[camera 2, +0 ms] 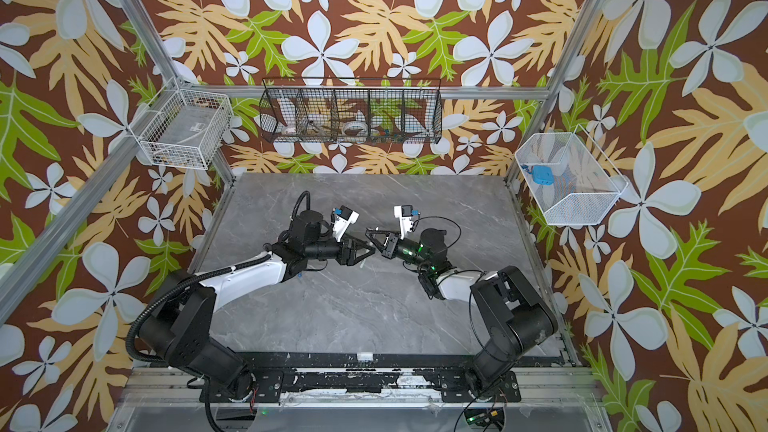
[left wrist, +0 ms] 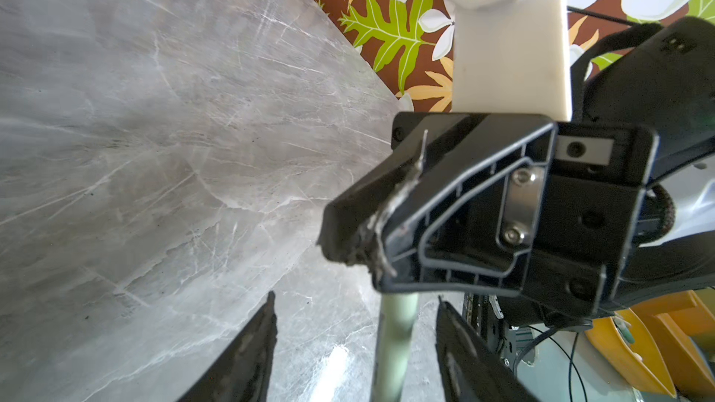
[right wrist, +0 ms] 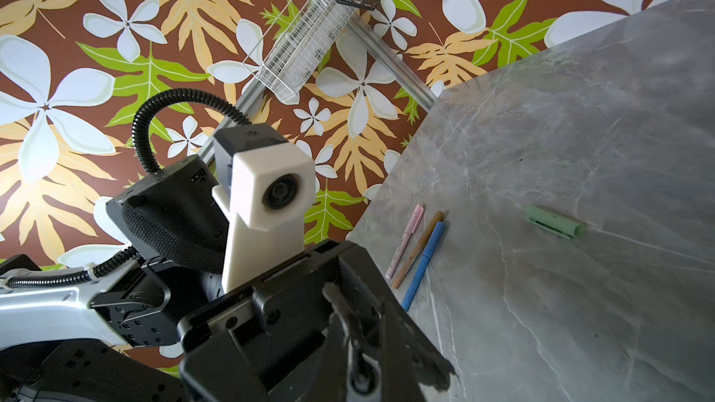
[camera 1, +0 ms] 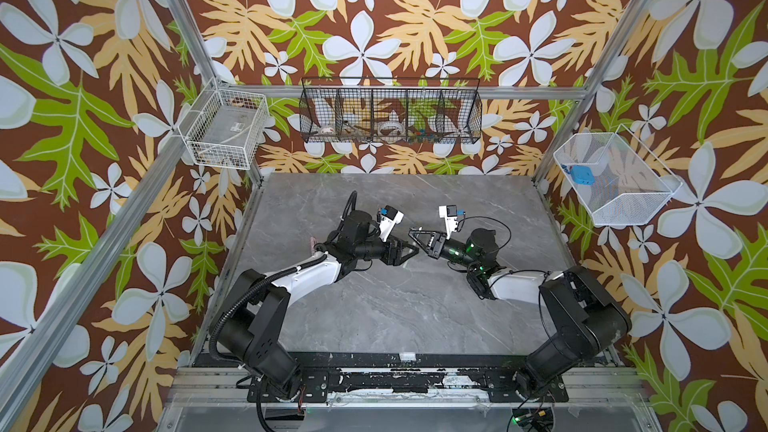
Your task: Insert the pens into the pen caps
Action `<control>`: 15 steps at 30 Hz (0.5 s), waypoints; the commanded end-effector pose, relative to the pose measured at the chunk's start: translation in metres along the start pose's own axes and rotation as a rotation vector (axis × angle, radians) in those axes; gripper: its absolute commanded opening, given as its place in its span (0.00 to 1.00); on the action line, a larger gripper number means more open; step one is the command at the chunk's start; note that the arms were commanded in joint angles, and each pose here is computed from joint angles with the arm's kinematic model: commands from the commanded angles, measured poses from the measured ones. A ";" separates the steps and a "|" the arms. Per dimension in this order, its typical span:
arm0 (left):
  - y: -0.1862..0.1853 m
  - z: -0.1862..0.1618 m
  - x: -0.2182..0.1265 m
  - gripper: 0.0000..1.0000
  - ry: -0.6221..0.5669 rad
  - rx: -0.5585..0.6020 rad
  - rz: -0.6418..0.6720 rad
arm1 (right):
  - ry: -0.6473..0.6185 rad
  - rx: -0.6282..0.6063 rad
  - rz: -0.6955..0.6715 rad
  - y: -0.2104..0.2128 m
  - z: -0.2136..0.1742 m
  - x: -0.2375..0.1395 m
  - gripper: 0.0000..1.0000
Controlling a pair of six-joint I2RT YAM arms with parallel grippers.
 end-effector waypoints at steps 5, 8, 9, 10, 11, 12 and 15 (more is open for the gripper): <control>-0.006 -0.010 0.007 0.52 0.069 -0.012 -0.074 | -0.021 -0.036 0.025 0.007 0.005 -0.001 0.00; -0.007 -0.012 0.007 0.37 0.079 -0.014 -0.081 | -0.032 -0.042 0.029 0.008 0.007 -0.001 0.00; -0.006 -0.013 0.007 0.33 0.082 -0.016 -0.080 | -0.034 -0.043 0.030 0.008 0.008 -0.001 0.00; -0.006 -0.014 0.007 0.28 0.085 -0.017 -0.079 | -0.036 -0.044 0.031 0.008 0.009 -0.001 0.00; -0.006 -0.015 0.007 0.25 0.088 -0.018 -0.081 | -0.038 -0.046 0.033 0.008 0.009 -0.001 0.00; -0.005 -0.016 0.007 0.23 0.091 -0.018 -0.077 | -0.040 -0.046 0.032 0.008 0.009 -0.001 0.00; -0.003 -0.018 0.007 0.11 0.096 -0.021 -0.070 | -0.045 -0.049 0.039 0.008 0.010 0.001 0.00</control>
Point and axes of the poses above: each gripper's point midway between its finger pads, its own x axis out along the fingers, its own y axis along the line the jaws close on, z = x × y, the point moved 1 cm from there along -x, back along the fingers, and after that the axes turned 14 degrees about -x, right-handed, at the moved point
